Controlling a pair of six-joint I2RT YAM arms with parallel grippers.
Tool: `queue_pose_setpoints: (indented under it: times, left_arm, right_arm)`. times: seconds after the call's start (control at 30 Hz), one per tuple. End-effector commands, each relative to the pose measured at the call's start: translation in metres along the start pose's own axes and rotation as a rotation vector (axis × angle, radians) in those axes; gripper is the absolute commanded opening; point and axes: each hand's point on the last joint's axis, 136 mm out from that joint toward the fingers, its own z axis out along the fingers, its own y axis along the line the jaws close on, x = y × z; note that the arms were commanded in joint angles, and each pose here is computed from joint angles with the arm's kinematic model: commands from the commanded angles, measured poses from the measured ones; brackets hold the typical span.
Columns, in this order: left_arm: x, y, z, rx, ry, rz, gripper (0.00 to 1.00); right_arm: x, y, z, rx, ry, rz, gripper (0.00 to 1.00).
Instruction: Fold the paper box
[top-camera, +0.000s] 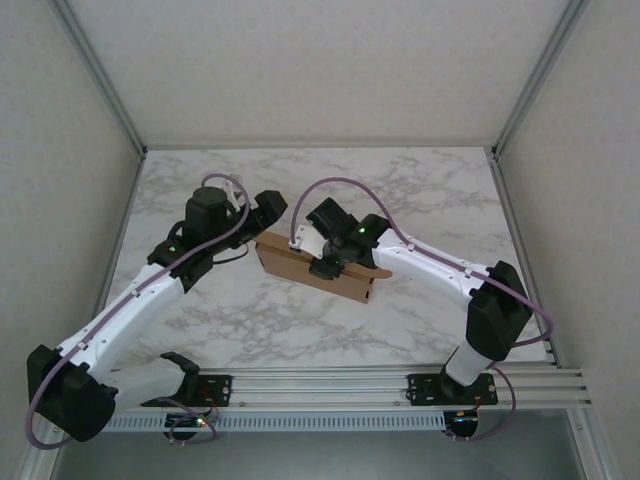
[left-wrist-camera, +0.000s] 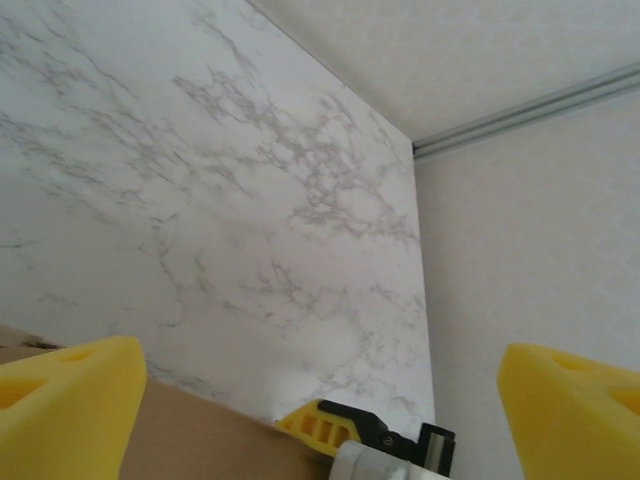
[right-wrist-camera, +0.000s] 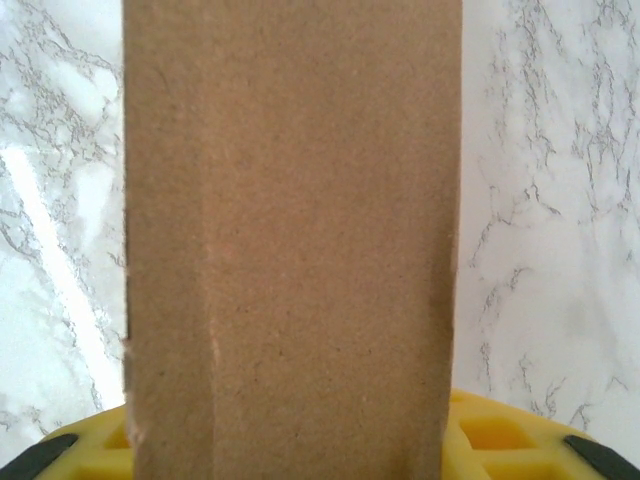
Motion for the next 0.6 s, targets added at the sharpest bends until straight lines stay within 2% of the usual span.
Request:
queue_pose_setpoints:
  times: [0.0,0.17,0.4,0.47,0.57]
  left_arm:
    - [0.026,-0.005,0.01,0.06,0.089,-0.038,0.89]
    - [0.047,0.011,0.016,0.042,0.131,-0.058,0.9]
    - [0.065,0.049,0.03,-0.05,0.168,-0.083,0.9]
    - [0.064,0.053,0.031,-0.072,0.16,-0.077,0.9]
    - [0.062,0.059,0.033,-0.104,0.152,-0.064,0.9]
  right_arm:
    - [0.004,0.0,0.012,-0.036,0.009,0.009,0.41]
    - [0.005,-0.003,0.012,-0.054,-0.002,0.036,0.42]
    - [0.0,-0.003,0.011,-0.082,-0.041,0.065,0.48]
    - [0.002,-0.003,0.011,-0.082,-0.039,0.071,0.55]
    - [-0.003,-0.009,0.003,-0.073,-0.068,0.099,0.72]
